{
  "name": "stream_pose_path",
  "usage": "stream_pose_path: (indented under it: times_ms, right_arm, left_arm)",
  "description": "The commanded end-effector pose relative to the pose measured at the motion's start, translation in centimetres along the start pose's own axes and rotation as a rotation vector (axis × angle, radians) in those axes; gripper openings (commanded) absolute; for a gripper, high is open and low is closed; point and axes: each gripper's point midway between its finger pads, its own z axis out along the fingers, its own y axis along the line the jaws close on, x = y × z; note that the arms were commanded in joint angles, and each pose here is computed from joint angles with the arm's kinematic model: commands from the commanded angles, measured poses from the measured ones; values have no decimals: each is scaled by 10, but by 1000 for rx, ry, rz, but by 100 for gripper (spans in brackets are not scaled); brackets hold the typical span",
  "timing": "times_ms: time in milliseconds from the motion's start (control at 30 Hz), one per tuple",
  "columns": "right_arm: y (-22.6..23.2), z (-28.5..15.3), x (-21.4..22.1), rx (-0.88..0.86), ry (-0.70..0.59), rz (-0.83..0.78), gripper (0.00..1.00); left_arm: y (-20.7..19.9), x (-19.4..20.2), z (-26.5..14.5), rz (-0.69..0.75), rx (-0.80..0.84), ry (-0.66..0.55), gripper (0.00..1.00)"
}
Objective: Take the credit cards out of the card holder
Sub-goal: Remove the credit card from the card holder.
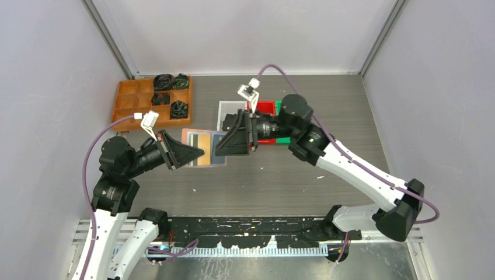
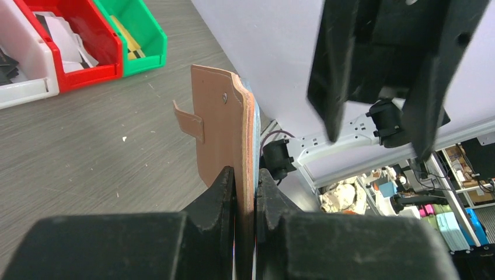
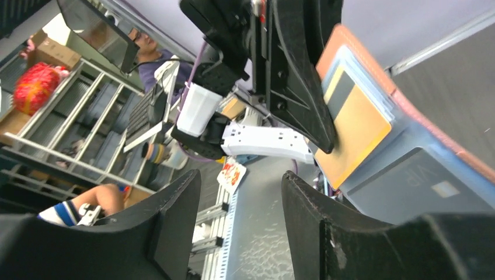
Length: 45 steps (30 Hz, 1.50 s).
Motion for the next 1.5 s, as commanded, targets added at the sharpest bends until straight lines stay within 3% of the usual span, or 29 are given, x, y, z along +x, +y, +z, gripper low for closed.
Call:
stream_pose_path:
  times_ms: [0,833,1067,1333,1467]
  right_arm:
    - [0,14,6,-66,11,18,58]
    - [-38,33,33,5,101,42,52]
    - [-16,45,25,-130,58,68,42]
    - [-21,47,19,-131,-11,85,29]
    - [-31,49,9,-97,-96,119,11]
  left_arm:
    - [-22,-20,-6,72,35,-68,0]
    - [-45,-21,-11,56,112,-61,0]
    - [-45,-22,-11,59,111,-65,0]
    - [-47,-22,-12,51,114,-71,0]
    - [-44,-22,-11,47,104,-75,0]
